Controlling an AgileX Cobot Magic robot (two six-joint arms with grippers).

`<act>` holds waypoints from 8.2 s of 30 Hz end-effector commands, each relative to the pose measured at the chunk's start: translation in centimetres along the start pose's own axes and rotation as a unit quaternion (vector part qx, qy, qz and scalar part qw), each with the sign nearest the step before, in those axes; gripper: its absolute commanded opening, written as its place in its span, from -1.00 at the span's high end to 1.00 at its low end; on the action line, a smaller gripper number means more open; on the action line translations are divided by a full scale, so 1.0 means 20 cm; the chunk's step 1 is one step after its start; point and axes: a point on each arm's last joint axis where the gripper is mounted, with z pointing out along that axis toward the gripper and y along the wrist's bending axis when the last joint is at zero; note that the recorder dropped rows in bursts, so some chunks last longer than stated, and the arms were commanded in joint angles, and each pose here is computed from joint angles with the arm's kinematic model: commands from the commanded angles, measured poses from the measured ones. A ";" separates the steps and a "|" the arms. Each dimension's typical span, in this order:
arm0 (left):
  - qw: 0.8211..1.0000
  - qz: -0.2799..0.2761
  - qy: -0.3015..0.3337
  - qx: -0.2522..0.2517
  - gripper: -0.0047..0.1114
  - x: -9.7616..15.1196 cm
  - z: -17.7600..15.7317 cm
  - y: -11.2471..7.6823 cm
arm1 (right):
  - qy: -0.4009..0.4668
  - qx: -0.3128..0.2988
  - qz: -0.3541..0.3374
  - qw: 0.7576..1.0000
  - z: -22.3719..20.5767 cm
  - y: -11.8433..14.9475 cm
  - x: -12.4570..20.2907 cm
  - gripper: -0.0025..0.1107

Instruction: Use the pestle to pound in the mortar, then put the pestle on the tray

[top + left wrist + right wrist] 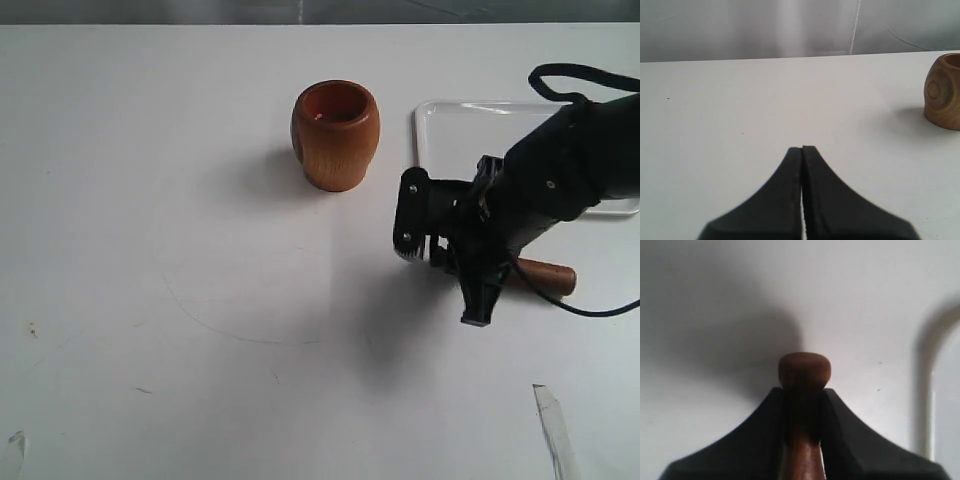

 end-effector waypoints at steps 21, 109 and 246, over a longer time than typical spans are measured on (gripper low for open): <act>1.000 -0.006 -0.004 0.004 0.92 0.00 0.00 0.00 | -0.649 0.225 0.302 0.661 -0.26 -0.24 -0.37 0.96; 1.000 -0.006 -0.004 0.004 0.92 0.00 0.00 0.00 | -0.654 0.308 0.287 0.628 -0.62 -0.35 -0.37 0.96; 1.000 -0.006 -0.004 0.004 0.92 0.00 0.00 0.00 | -0.526 0.322 0.336 0.712 -0.69 0.76 0.69 0.96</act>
